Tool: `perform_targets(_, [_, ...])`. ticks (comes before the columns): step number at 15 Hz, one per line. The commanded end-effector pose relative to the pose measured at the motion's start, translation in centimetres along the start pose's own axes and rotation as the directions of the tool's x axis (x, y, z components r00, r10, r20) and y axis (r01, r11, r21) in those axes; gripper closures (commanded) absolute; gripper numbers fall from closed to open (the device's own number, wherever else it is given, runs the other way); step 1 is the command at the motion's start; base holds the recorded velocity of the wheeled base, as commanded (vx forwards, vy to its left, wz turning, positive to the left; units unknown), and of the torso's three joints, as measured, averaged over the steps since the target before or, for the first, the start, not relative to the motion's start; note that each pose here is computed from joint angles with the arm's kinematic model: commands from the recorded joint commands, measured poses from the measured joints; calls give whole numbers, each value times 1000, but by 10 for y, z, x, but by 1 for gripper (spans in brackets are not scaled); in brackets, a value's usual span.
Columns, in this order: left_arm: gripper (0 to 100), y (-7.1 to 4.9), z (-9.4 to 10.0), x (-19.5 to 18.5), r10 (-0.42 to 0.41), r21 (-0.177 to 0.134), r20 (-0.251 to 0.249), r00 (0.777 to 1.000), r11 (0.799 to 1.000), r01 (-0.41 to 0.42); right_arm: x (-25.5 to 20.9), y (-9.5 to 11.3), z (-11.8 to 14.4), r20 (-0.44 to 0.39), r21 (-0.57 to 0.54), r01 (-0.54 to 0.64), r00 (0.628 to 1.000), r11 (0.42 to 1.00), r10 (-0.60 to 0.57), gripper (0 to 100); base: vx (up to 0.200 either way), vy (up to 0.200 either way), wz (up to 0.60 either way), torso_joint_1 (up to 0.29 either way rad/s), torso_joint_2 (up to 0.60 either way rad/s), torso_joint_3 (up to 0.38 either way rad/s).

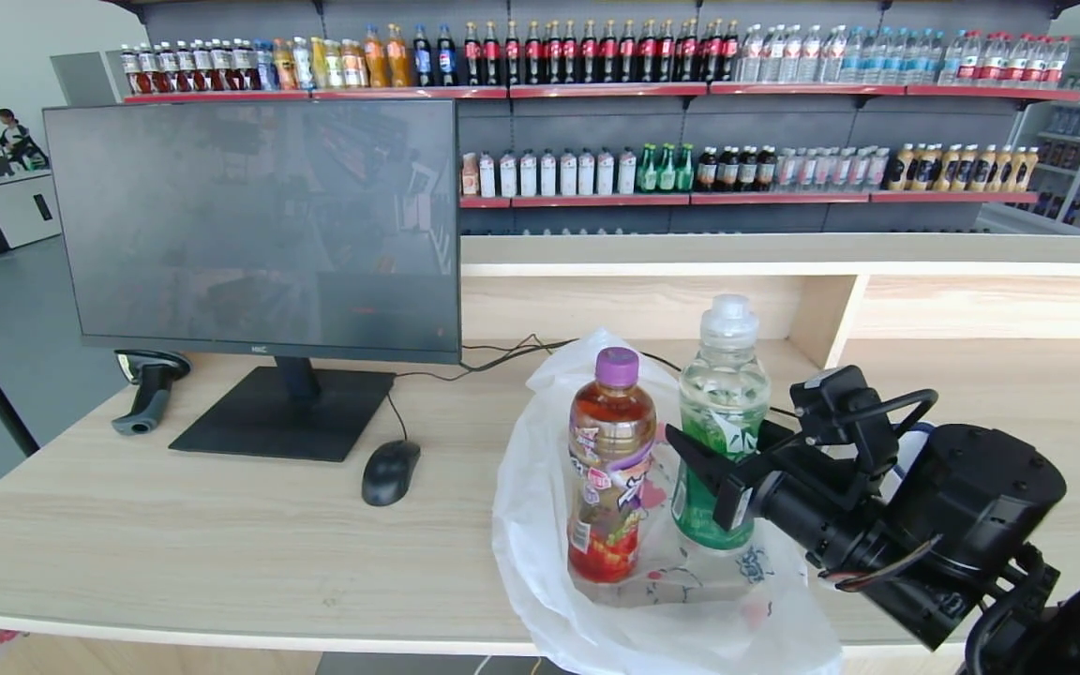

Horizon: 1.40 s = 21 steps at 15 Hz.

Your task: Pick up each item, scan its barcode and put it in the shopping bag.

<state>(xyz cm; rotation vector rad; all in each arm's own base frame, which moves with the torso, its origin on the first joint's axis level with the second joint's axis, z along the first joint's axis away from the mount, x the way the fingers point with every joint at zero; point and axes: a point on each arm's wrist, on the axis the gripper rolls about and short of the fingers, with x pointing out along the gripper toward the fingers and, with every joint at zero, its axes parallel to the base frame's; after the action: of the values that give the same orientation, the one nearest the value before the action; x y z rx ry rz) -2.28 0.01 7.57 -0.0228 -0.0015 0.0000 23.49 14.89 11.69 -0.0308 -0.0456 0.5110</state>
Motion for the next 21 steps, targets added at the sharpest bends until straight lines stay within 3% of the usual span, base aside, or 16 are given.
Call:
perform_targets(1, [0,0,0,0,0,0,2,1000,1000,0,6,1,-1,7,4,0,1000,1000,0,100,0,0,0,0,0,0])
perform_targets(5, [0,0,0,0,1,0,2,1000,1000,-1,7,0,0,10,42,1,1000,999,-2,100,0,0,0,0,0,0])
perform_targets(13, [0,0,0,0,0,0,2,1000,1000,0,-4,0,-17,-74,31,0,997,1000,2,100,0,0,0,0,0,0])
perform_targets(21, [0,0,0,0,1,0,2,1000,1000,-1,-10,0,-19,-97,13,-2,995,1000,3,100,0,0,0,0,0,0])
